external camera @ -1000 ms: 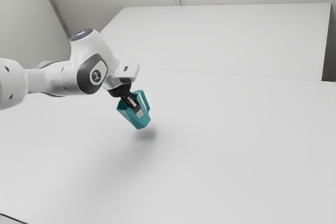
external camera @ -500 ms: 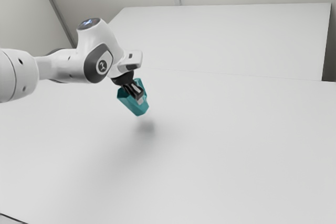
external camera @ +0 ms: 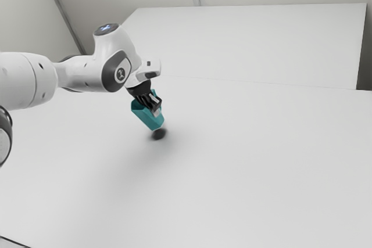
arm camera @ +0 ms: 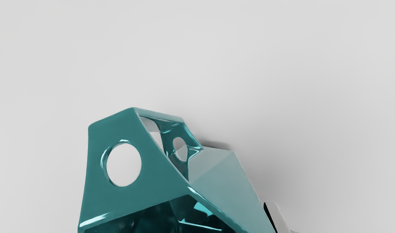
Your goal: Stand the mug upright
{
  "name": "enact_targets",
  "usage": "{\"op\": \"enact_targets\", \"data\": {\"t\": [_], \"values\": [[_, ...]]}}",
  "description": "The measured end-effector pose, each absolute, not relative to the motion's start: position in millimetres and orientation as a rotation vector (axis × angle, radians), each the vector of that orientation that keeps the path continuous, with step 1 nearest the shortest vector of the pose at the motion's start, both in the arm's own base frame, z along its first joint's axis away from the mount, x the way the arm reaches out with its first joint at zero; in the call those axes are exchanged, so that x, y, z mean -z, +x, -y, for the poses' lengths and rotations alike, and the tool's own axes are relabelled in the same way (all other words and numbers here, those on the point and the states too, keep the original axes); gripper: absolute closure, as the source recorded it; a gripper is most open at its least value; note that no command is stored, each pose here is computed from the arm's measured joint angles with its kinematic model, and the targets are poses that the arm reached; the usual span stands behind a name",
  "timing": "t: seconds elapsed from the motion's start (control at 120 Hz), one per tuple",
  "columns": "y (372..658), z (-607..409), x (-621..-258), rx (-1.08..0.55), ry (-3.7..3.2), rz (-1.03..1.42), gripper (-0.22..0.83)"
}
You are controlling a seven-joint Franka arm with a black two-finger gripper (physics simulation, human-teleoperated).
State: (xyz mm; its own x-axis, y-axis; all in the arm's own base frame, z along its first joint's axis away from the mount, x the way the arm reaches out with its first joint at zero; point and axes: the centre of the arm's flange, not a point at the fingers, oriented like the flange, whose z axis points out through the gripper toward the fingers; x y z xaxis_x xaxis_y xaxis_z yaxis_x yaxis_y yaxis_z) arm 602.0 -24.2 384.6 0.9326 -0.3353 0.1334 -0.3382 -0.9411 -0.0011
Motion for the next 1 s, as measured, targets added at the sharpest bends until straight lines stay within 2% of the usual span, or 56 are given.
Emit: {"op": "enact_targets", "data": {"t": [0.65,1.0], "values": [[602.9,26.1,-357.3,-0.132,3.070,0.463,0.71],[601.9,24.0,-374.3,-0.172,3.066,0.449,0.67]]}}
